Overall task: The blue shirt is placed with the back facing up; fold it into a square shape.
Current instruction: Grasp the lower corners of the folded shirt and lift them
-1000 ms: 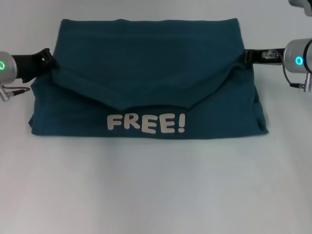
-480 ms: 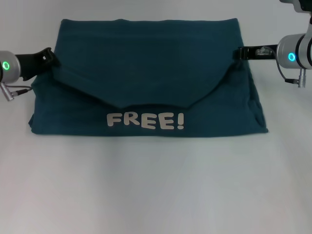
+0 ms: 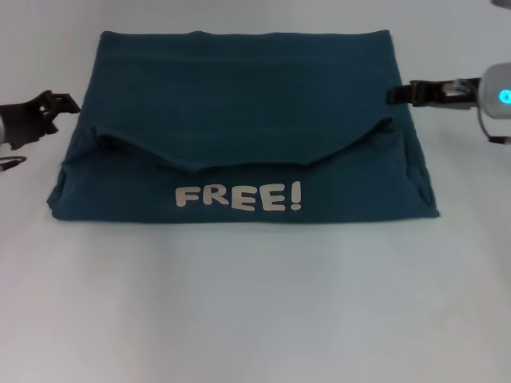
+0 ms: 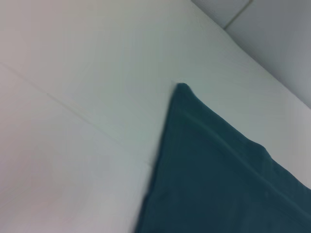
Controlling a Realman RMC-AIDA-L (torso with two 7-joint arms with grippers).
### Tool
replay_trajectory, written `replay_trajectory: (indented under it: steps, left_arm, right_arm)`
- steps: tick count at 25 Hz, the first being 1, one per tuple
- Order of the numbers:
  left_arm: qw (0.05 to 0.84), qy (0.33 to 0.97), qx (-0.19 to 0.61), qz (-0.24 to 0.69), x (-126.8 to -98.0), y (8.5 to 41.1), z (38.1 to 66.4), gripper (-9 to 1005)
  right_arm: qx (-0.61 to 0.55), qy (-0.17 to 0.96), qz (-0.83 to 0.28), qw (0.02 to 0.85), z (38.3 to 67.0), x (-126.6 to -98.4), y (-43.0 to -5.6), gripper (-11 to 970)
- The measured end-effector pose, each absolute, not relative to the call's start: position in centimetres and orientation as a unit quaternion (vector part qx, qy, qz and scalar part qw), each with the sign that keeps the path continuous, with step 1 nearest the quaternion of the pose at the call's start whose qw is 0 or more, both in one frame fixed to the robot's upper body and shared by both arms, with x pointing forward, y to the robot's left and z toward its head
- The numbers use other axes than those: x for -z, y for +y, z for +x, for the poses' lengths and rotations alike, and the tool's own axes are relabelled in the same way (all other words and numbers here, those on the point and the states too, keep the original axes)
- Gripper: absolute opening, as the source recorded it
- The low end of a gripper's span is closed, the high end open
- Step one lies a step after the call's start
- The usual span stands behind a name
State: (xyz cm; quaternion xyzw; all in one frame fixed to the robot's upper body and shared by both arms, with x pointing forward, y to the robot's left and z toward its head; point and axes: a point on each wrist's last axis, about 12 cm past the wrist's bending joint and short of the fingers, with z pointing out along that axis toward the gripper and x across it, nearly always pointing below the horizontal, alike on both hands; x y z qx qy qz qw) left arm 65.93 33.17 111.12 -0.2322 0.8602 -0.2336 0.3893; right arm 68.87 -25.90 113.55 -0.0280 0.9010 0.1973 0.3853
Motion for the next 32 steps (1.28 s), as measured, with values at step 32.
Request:
replay_trajectory:
  steps: [32]
  left_arm:
    - [0.410,0.878,0.242,-0.056,-105.8,36.6,56.4,614]
  right_arm:
    - [-0.420,0.845,-0.010,0.332,56.5,-108.2,-32.6,556]
